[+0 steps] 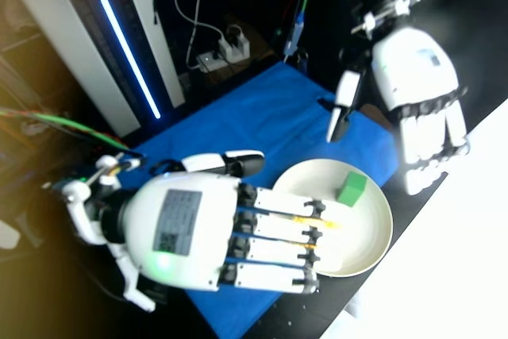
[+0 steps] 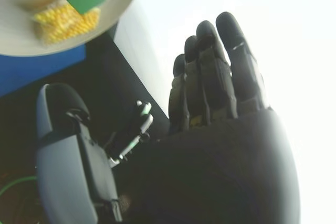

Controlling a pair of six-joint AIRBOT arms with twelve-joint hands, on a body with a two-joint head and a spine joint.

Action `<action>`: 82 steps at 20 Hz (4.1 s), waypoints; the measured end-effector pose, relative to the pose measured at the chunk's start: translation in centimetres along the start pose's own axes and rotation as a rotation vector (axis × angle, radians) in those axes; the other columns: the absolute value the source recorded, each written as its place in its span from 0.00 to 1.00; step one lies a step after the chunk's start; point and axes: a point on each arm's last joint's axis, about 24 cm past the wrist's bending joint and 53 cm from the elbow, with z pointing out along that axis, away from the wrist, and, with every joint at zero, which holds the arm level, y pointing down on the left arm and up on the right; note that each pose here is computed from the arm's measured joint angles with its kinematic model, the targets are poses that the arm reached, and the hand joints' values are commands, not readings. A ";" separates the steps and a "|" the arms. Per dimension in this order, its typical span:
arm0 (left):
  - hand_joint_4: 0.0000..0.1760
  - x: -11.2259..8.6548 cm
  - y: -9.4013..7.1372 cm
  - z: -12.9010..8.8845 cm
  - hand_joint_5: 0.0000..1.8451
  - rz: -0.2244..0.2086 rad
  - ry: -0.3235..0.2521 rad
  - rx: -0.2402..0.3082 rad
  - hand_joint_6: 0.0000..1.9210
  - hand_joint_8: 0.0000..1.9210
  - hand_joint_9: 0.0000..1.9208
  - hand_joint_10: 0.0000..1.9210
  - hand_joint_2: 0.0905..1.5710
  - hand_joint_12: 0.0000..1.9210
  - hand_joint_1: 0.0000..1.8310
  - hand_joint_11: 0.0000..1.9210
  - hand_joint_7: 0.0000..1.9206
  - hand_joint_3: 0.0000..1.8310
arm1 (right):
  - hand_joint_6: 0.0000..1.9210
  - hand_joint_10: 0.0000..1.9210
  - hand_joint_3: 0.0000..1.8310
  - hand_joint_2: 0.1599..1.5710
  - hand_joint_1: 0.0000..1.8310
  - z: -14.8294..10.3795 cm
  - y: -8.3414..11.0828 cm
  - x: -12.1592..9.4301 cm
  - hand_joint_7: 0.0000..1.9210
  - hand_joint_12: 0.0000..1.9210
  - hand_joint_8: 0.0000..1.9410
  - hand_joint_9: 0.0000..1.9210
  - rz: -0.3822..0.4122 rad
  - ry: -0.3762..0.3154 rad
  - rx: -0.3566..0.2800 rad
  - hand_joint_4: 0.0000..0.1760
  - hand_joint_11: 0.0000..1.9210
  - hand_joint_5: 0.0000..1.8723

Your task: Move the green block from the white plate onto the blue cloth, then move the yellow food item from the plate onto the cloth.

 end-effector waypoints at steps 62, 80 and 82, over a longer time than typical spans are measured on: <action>0.00 2.9 0.0 2.7 0.57 -0.134 0.007 0.022 0.36 0.56 0.59 0.29 0.68 0.46 0.69 0.56 0.54 0.00 | 0.00 0.01 0.00 0.51 0.29 1.1 1.4 2.7 0.28 0.55 0.00 0.27 -0.001 0.044 -0.036 0.00 0.08 0.21; 0.00 4.2 -2.2 3.4 0.39 -0.129 0.018 0.067 0.00 0.01 0.52 0.00 0.56 0.08 0.60 0.46 0.47 0.00 | 0.00 0.00 0.00 0.50 0.27 1.2 1.4 2.8 0.28 0.55 0.00 0.26 0.002 0.045 -0.038 0.00 0.10 0.20; 0.00 5.0 -1.9 3.8 0.38 -0.148 0.032 0.052 0.00 0.00 0.50 0.00 0.56 0.08 0.59 0.46 0.46 0.00 | 0.00 0.00 0.00 0.49 0.28 1.2 1.5 2.9 0.28 0.57 0.00 0.27 0.002 0.046 -0.039 0.00 0.09 0.20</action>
